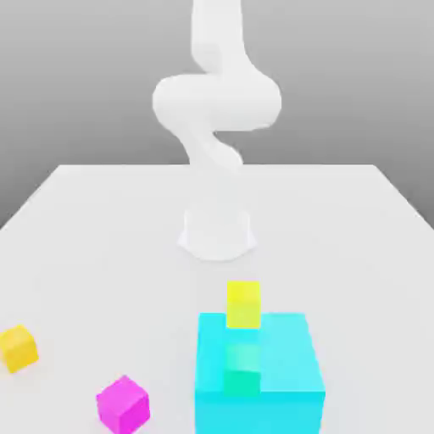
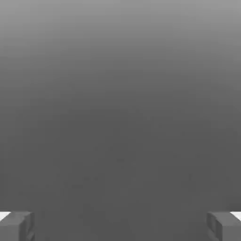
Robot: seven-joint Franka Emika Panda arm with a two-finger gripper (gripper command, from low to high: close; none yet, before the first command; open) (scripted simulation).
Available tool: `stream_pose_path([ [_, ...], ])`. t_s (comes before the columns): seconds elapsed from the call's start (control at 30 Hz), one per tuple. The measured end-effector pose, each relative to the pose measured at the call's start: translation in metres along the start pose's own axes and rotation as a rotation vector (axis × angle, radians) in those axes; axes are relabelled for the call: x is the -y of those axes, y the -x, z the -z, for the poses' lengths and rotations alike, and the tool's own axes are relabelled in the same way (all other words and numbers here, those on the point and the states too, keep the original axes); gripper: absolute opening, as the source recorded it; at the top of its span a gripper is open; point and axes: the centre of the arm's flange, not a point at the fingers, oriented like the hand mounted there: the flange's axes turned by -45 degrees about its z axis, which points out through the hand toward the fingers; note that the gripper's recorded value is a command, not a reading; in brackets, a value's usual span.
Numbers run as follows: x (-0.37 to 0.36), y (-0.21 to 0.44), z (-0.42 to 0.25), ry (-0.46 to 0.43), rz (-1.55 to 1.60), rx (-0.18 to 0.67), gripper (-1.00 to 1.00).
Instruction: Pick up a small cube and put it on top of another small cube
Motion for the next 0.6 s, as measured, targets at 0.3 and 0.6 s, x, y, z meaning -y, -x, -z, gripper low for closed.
stream_pose_path([
  [0.3,-0.041,0.03,-0.173,0.096,-0.196,0.242,0.0],
  [0.6,-0.093,0.118,-0.317,0.185,-0.404,0.474,0.0],
])
